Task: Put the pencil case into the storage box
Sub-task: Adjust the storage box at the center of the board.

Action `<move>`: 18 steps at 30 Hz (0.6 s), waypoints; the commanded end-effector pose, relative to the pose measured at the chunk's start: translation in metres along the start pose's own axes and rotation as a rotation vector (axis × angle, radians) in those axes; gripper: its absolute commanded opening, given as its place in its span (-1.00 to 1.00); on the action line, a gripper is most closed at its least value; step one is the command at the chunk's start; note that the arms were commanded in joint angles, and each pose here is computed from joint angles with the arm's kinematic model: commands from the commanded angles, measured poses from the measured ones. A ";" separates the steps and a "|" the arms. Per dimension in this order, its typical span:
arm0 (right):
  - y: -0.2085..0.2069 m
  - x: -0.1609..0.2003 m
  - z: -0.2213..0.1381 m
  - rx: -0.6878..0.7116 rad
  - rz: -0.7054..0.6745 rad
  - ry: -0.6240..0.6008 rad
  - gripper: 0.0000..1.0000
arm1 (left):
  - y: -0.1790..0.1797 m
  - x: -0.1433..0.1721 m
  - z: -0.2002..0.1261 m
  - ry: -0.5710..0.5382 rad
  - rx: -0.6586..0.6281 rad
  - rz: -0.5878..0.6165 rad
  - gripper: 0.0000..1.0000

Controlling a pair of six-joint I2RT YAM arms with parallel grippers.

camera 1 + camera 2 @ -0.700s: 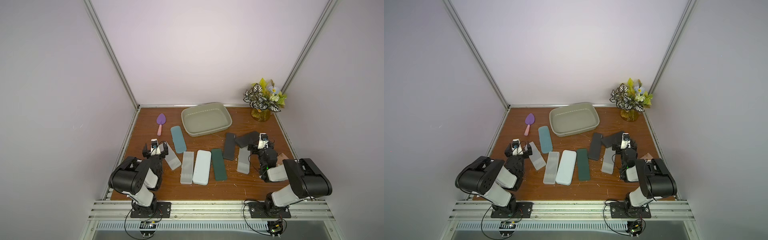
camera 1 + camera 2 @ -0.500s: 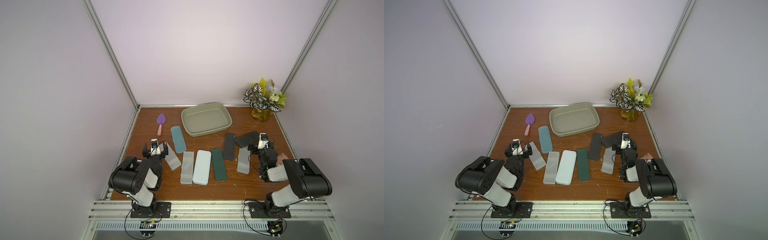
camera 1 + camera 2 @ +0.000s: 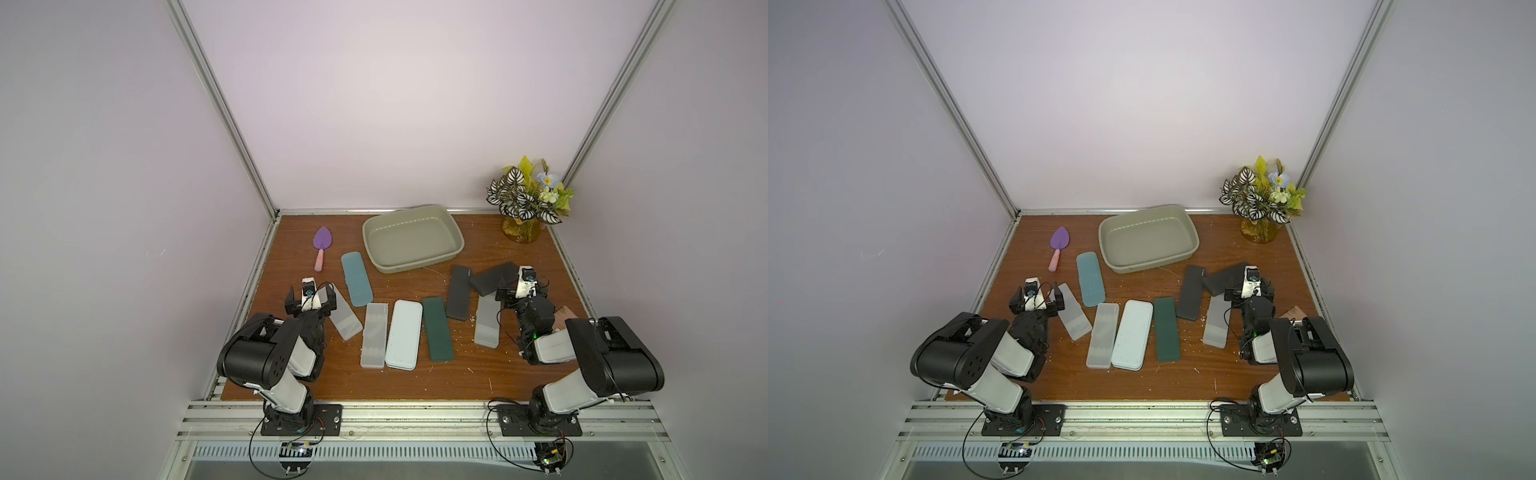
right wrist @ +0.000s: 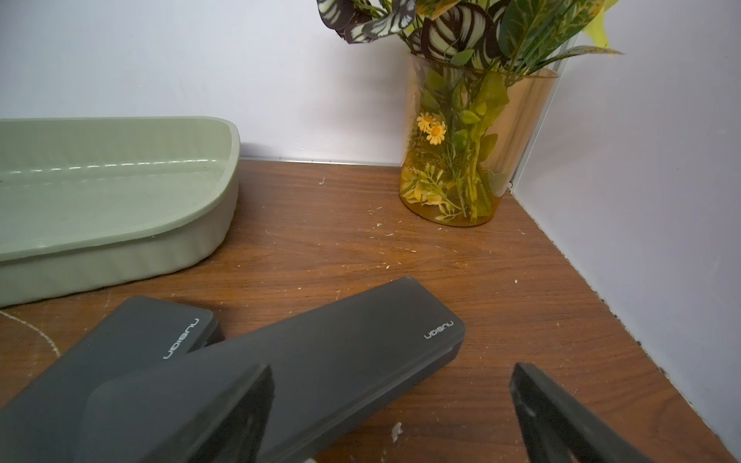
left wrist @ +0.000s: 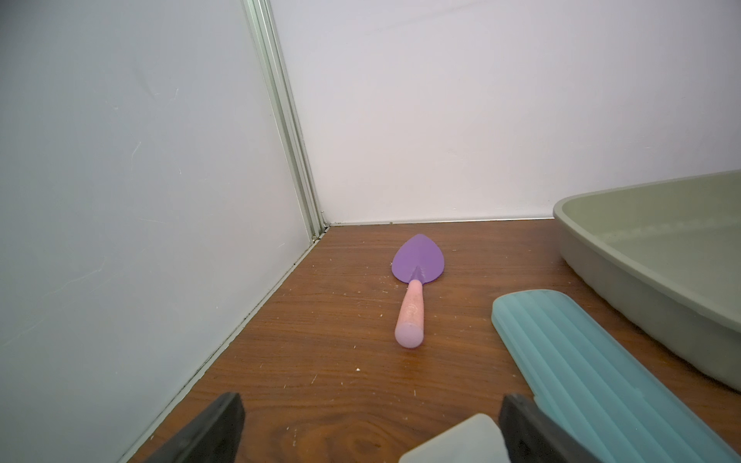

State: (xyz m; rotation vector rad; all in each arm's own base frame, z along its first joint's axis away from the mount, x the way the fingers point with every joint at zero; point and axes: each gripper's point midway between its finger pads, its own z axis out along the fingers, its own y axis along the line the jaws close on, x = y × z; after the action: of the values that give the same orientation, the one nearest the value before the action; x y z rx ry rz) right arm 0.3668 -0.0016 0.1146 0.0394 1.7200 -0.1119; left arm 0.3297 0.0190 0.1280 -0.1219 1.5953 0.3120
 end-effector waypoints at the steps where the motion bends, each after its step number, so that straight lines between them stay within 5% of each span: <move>1: 0.002 -0.012 0.003 -0.011 0.013 -0.040 0.99 | 0.004 -0.018 0.002 -0.069 -0.014 -0.030 0.99; 18: 0.002 -0.012 0.003 -0.012 0.013 -0.039 0.99 | 0.006 -0.008 0.021 0.007 -0.042 -0.040 0.99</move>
State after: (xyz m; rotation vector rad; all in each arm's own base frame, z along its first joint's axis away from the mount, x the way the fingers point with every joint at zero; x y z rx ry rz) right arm 0.3668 -0.0016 0.1146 0.0394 1.7200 -0.1119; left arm 0.3444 0.0237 0.1389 -0.1618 1.5706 0.3087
